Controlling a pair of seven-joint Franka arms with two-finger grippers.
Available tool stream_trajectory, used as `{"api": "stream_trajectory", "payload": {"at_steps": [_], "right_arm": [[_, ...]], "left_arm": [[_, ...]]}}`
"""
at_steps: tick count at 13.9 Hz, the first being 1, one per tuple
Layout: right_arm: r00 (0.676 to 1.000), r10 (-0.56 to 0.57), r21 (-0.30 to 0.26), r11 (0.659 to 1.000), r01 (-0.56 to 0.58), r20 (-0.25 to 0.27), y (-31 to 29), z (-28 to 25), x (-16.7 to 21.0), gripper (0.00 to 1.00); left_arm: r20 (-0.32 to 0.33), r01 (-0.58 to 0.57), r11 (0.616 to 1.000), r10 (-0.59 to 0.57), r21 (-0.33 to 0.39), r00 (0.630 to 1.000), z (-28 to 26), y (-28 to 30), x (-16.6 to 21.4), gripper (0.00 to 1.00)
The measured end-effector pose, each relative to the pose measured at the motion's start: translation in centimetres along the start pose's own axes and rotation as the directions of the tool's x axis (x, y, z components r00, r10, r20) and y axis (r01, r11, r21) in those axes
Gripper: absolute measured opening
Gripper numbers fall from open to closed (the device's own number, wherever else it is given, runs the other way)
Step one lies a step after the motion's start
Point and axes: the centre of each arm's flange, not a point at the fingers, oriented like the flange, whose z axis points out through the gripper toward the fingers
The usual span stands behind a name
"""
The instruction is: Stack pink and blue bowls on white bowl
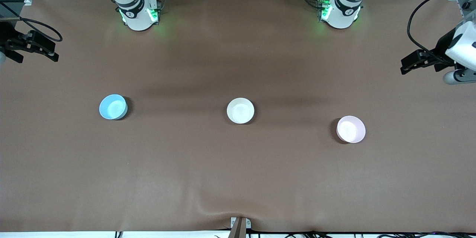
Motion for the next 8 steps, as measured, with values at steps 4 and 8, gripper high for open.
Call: {"api": "stream_trajectory", "payload": {"at_steps": [4,8], "right_arm": [[1.000,0.000,0.000,1.000,0.000,0.000,0.0,0.0,0.0,1.00],[1.000,0.000,0.000,1.000,0.000,0.000,0.0,0.0,0.0,1.00]], "left_arm": [[-0.019,-0.017,1.000,0.017,-0.003,1.000,2.2,-0.5,0.8,1.00],[-0.066,-0.029,1.000,0.028,-0.009,0.997,8.0,-3.6,2.5,1.00]]}}
